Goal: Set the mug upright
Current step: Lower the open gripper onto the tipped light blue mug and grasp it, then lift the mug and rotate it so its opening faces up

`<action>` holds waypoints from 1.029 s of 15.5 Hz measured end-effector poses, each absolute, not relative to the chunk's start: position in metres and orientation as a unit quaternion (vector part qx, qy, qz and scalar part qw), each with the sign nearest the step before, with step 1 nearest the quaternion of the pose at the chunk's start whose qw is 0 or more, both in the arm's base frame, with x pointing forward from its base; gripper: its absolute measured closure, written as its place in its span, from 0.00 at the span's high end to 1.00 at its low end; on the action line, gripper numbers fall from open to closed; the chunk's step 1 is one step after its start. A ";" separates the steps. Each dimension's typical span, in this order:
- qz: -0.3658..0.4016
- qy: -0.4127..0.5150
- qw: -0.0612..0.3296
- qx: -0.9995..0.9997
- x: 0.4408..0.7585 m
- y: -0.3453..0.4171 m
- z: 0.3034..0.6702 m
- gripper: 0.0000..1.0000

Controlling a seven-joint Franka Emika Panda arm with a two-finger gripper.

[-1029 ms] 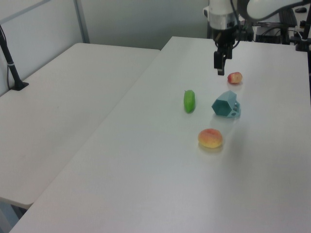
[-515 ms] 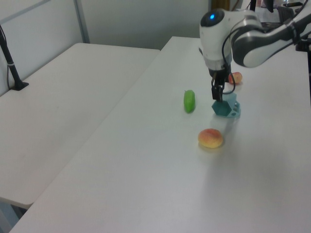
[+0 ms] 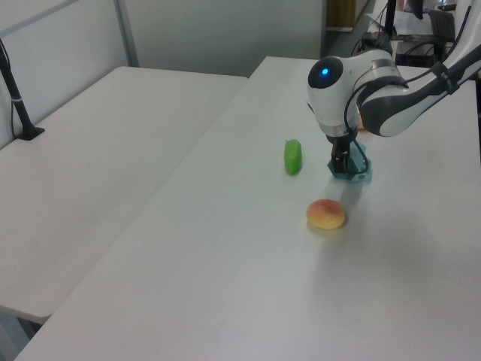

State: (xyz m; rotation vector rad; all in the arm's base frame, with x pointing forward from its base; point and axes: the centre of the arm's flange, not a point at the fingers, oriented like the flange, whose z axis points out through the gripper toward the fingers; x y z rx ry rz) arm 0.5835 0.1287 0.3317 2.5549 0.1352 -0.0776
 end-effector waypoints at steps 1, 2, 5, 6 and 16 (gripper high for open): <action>-0.030 0.056 0.306 0.950 0.581 0.123 0.322 0.98; -0.030 0.059 0.315 0.947 0.579 0.120 0.317 0.94; -0.018 0.062 0.337 0.939 0.582 0.112 0.316 0.61; -0.014 0.061 0.339 0.939 0.583 0.110 0.319 0.54; -0.003 0.043 0.342 0.939 0.587 0.095 0.334 0.17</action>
